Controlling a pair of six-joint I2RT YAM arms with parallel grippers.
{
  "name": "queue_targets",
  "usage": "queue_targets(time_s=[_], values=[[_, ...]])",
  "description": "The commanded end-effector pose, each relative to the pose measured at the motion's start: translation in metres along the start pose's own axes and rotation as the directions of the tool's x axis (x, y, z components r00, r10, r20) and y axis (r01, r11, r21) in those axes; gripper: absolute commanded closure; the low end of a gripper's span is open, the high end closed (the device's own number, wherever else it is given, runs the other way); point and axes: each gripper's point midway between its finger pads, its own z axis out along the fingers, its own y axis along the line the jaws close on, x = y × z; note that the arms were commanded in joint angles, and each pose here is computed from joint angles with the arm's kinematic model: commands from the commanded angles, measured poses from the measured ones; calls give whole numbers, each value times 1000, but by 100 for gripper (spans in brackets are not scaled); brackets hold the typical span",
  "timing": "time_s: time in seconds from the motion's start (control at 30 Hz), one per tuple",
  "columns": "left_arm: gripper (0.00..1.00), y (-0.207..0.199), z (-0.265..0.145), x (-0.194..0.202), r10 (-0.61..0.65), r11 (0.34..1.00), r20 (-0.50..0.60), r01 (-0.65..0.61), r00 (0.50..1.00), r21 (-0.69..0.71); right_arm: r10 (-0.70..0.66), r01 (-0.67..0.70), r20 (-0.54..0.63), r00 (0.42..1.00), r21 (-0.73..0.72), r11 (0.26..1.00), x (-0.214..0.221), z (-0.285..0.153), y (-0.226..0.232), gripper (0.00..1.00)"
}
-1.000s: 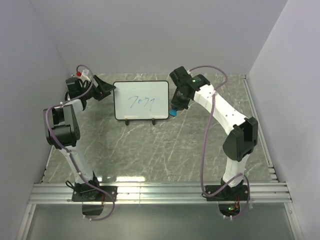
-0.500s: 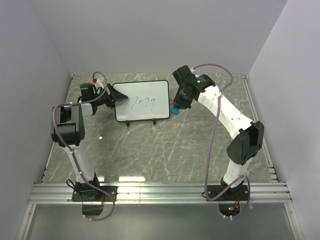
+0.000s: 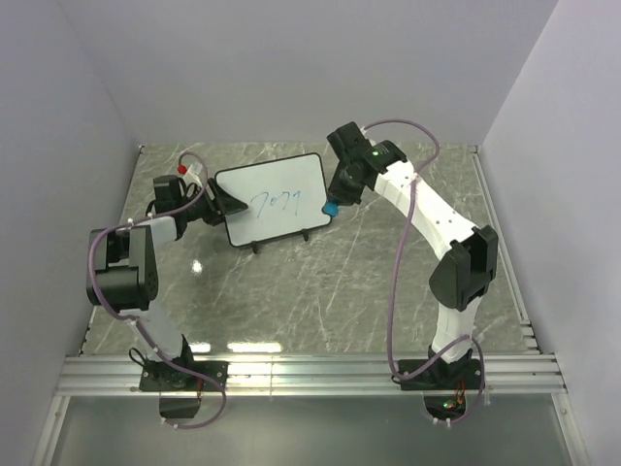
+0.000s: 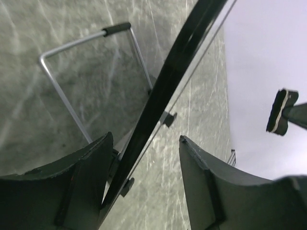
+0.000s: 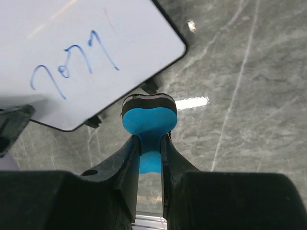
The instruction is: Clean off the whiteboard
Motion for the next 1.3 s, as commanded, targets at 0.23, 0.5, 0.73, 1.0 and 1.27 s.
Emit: queue_targets(time_s=[0.23,0.5,0.73,1.0,1.27], values=[[58,3,-2,32,5,999,-21,-6,1000,-52,-17,22,22,1000,-239,971,-17,17,91,100],[84,20,7,48,-25,992,-47,18,999,-124,-13,-9,-60,998,-352,936,17,42,153,100],[91,33,10,65,-23,984,-84,8,996,-178,30,-64,-94,995,-381,923,30,66,174,100],[98,44,10,91,-25,980,-150,-6,988,-200,41,-78,-101,994,-395,915,51,85,196,100],[99,36,3,95,0,979,-181,-36,983,-199,24,-27,-22,999,-157,987,49,136,134,100]])
